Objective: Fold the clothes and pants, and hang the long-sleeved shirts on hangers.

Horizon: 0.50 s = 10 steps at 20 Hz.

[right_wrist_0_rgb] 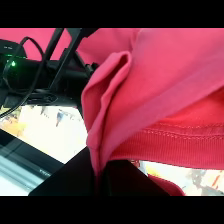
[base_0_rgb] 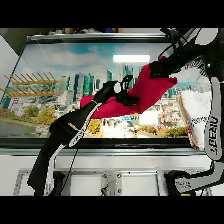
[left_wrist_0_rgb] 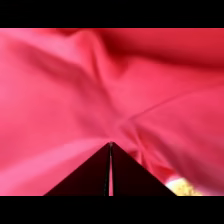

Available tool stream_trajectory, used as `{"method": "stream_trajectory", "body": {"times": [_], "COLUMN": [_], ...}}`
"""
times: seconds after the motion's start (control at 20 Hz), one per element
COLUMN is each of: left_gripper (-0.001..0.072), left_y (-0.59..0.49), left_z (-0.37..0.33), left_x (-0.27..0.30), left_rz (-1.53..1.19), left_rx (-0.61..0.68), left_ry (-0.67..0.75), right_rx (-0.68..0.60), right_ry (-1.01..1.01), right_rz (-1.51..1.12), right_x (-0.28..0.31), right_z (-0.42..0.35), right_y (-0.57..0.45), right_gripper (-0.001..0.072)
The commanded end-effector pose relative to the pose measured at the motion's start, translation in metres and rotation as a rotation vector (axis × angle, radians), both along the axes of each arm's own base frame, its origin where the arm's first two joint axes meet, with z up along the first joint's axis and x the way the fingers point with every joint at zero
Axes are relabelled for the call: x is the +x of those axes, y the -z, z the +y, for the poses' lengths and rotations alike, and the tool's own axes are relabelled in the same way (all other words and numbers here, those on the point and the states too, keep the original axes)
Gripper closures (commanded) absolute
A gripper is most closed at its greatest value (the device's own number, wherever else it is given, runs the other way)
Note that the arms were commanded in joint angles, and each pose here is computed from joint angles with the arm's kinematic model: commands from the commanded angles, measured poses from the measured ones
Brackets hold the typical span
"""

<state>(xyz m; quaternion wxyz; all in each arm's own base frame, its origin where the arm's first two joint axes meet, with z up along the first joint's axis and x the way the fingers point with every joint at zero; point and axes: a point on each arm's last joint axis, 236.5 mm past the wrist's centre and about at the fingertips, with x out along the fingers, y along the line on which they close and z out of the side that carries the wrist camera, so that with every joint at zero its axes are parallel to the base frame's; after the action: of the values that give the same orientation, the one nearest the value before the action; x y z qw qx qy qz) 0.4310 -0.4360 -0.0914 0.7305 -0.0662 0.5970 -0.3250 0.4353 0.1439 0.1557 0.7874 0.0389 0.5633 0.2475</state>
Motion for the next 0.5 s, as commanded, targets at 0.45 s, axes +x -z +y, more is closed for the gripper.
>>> {"method": "stream_trajectory", "body": {"times": [0.45], "left_gripper": [0.0700], "left_y": [-0.118], "left_z": [0.181], "left_x": [0.098], "left_rz": [-0.101], "left_rx": [-0.042], "left_ry": [-0.277], "right_rx": [0.091], "right_ry": [0.000], "right_rz": [-0.012], "right_x": [0.007], "right_z": [0.088], "right_y": [0.009], "right_gripper": [0.0699]}}
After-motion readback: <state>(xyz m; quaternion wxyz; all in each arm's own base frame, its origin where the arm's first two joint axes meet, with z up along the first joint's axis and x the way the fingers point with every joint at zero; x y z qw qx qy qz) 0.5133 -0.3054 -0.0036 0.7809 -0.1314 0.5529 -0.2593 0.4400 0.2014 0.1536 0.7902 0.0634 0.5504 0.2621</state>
